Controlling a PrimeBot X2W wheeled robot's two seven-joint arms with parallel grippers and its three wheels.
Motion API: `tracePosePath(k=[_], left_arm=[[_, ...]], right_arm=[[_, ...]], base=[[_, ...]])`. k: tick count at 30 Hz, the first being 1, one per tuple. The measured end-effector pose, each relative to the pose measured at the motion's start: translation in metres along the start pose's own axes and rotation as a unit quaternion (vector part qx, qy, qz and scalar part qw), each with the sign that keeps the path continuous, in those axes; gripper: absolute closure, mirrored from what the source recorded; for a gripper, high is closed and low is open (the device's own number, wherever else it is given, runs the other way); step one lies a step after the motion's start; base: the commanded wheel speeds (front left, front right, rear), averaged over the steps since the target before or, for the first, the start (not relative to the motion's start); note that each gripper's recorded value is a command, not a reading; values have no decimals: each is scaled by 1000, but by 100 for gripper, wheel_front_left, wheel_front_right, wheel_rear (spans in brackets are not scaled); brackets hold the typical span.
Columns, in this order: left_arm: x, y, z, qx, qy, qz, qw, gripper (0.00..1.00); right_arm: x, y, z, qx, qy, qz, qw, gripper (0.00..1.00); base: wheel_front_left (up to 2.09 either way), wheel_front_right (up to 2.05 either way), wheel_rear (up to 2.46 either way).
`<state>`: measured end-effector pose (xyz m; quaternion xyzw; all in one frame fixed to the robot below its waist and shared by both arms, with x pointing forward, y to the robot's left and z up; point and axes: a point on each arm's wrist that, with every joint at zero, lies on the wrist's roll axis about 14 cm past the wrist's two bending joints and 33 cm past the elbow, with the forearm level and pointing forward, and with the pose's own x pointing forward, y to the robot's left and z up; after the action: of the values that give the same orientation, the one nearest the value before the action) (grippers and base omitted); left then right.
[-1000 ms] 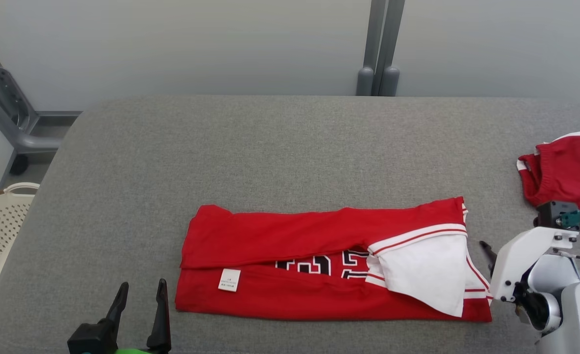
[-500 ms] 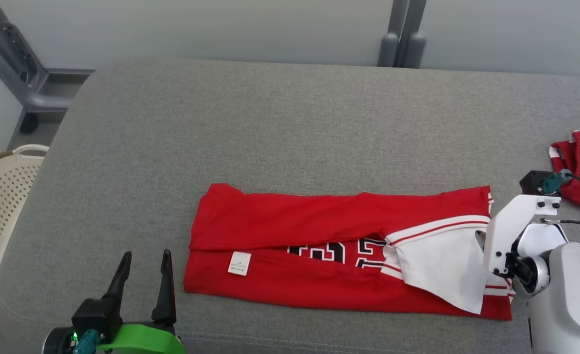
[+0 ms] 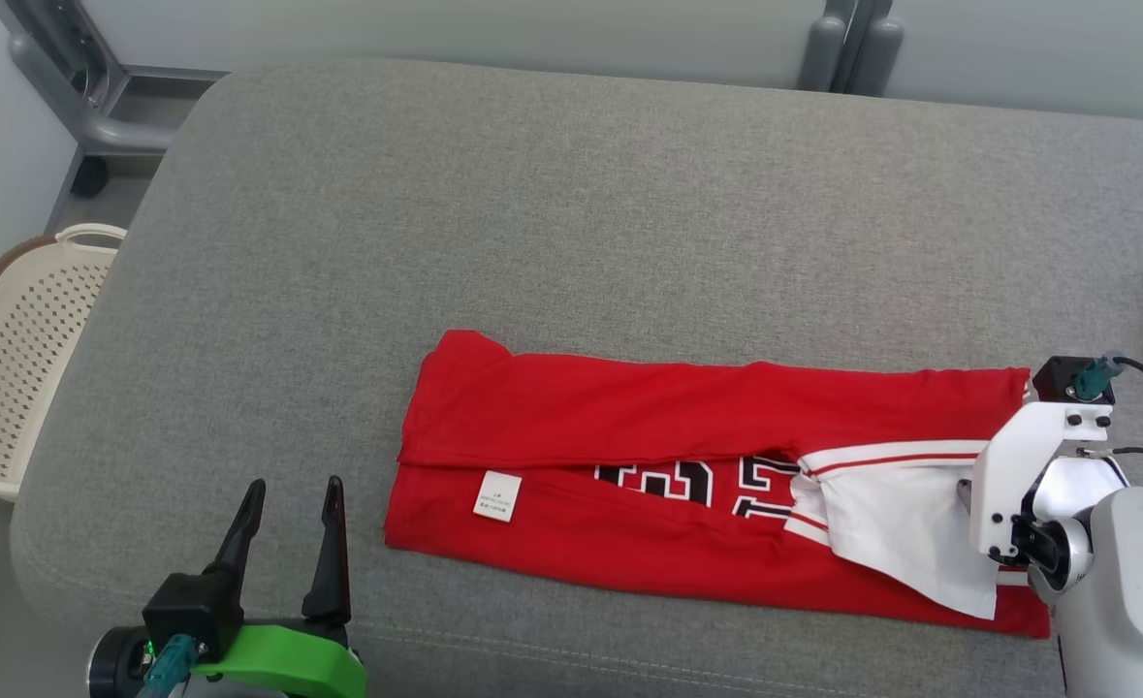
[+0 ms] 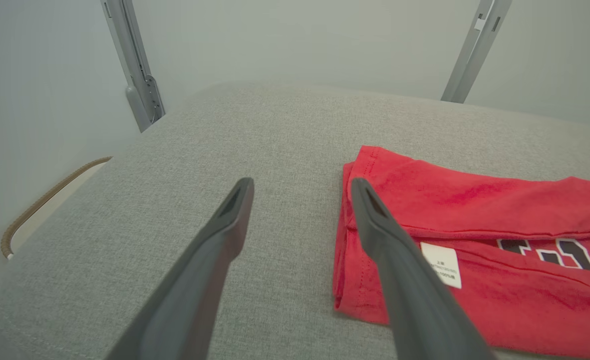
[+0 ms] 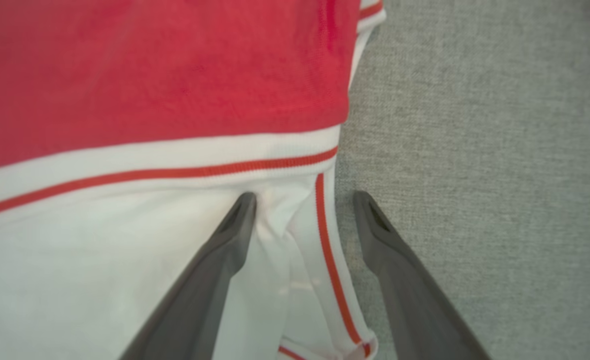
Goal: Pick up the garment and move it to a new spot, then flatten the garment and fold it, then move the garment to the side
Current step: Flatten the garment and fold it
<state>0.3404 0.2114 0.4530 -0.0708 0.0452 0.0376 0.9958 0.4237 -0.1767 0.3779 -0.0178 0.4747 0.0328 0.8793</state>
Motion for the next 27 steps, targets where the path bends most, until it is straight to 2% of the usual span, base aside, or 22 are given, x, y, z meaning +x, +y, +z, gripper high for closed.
tracePosePath(k=[8,9,10,11,12,19,27], left_arm=[[2,4,-6,1,10,5,1000,0],[3,5,-6,2,10,5,1000,0],[3,5,-6,2,10,5,1000,0],[4,5,-6,1,11,5,1000,0],[5,5,-7,1,11,5,1000,0],[7,1,-8,-4,13,1,1000,0],[6,0,-5,-6,7,0,1000,0]], right_arm=[[10,7,-5,20,12,18,1000,0],[11,9,-4,25,13,23,999,29],[12,10,-4,29,13,26,999,70],[12,11,-4,30,13,29,999,95],[13,13,-3,29,13,31,999,100],[12,23,2,25,4,45,999,100],[2,7,13,26,-13,28,999,100]], base=[[0,0,0],[0,0,0],[0,0,0],[0,0,0],[0,0,0],[0,0,0],[0,0,0]])
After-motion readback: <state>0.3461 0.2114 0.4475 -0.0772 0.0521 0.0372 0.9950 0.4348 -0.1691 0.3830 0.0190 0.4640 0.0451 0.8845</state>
